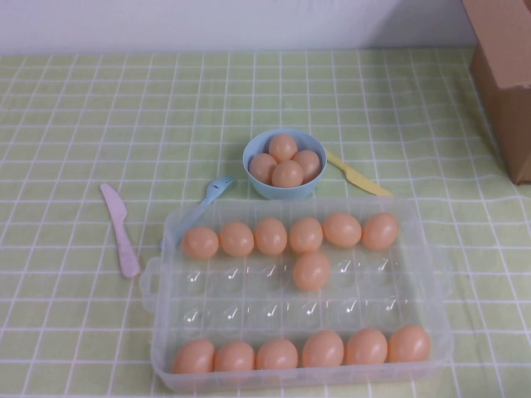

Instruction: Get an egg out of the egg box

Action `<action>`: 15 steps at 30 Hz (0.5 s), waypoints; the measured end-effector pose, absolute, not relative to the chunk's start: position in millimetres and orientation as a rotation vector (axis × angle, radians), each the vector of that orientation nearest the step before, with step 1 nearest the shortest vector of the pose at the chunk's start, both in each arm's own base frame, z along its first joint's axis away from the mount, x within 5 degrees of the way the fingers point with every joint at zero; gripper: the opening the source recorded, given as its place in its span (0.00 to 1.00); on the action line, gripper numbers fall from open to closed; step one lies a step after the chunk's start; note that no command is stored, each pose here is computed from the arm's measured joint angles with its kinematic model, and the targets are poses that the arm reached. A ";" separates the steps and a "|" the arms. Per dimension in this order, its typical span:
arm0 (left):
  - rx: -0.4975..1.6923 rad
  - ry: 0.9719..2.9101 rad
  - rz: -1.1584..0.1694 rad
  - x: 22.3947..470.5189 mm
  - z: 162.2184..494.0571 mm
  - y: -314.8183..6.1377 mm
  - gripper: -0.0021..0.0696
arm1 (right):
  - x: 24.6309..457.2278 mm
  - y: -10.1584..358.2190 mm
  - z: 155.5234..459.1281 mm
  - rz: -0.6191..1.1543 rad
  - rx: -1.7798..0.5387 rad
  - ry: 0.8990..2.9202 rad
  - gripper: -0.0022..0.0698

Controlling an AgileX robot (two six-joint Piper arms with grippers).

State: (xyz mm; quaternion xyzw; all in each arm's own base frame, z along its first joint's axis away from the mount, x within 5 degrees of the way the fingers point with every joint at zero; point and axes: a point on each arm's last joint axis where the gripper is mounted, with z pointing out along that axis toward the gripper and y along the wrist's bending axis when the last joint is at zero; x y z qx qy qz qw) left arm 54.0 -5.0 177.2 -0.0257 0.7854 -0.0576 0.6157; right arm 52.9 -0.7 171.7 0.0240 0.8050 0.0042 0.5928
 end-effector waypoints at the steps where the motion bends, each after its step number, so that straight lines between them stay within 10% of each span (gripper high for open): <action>1: -0.148 1.759 -0.244 54.8 181.5 -7.2 0.02 | 52.9 -0.7 171.7 0.010 0.056 1.872 0.01; 6: -0.489 1.565 -0.616 56.3 195.5 -8.4 0.02 | 52.9 -0.7 171.7 0.010 0.056 1.872 0.01; 15: -0.565 1.450 -0.643 56.6 203.1 -2.7 0.02 | 52.9 -0.7 171.7 0.010 0.056 1.872 0.01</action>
